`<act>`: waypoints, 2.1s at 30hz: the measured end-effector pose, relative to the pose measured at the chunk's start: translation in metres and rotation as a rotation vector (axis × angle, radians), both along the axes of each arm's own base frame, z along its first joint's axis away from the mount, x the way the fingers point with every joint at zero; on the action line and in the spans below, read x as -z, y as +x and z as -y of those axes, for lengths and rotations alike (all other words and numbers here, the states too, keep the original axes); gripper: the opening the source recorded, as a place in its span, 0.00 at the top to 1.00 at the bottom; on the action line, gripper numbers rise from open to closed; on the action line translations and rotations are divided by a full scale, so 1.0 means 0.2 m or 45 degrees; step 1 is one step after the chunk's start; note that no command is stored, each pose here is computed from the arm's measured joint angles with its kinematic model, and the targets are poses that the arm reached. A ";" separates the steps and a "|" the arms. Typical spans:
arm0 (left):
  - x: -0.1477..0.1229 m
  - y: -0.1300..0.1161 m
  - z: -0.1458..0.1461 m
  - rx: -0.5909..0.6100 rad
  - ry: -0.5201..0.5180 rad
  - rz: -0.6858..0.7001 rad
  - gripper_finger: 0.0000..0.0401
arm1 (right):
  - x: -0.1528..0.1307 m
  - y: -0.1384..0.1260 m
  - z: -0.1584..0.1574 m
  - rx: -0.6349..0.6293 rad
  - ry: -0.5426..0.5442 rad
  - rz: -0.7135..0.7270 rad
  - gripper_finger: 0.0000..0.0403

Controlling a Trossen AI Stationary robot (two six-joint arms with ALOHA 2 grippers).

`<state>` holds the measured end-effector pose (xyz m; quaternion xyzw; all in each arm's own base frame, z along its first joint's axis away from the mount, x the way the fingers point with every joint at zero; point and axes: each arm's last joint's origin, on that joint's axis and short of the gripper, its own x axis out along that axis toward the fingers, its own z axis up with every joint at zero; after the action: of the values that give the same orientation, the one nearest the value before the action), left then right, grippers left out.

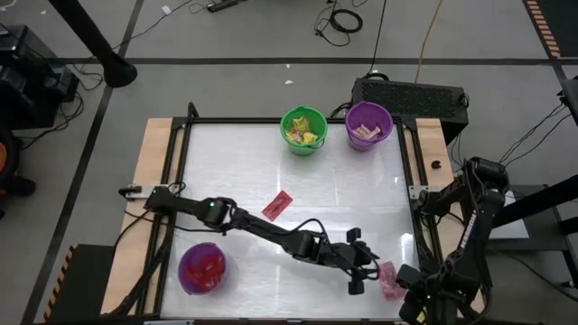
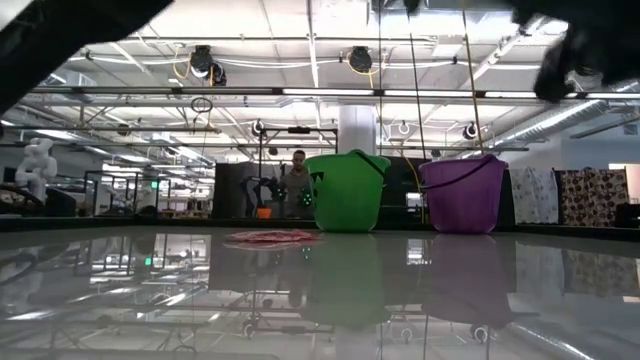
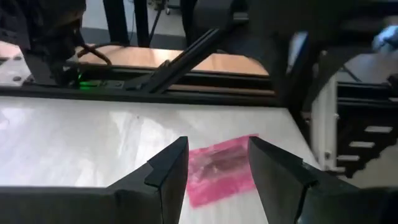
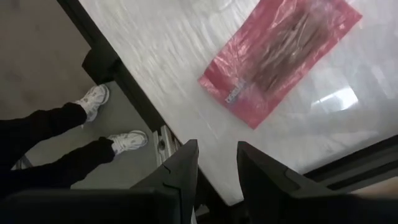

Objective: Sort candy by brand, put in halloween buckets
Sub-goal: Put the red candy into the bottom violet bucket

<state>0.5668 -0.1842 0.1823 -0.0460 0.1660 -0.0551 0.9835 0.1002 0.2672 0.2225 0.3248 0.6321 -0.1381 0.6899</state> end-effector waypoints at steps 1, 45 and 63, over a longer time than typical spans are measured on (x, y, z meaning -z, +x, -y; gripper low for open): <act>0.02 0.01 -0.01 -0.002 -0.009 0.018 0.57 | 0.00 0.00 0.00 0.007 -0.001 0.001 0.74; 0.65 0.09 -0.12 0.341 0.075 -0.075 0.57 | -0.01 0.06 -0.02 0.059 0.115 0.002 0.74; 0.65 0.09 -0.13 0.332 0.079 -0.064 0.57 | 0.18 0.16 0.17 0.153 -0.105 -0.268 0.84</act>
<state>0.5854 -0.1579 0.0525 0.0048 0.1968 -0.1762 0.9645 0.1323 0.2328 0.1862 0.3172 0.6741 -0.2382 0.6231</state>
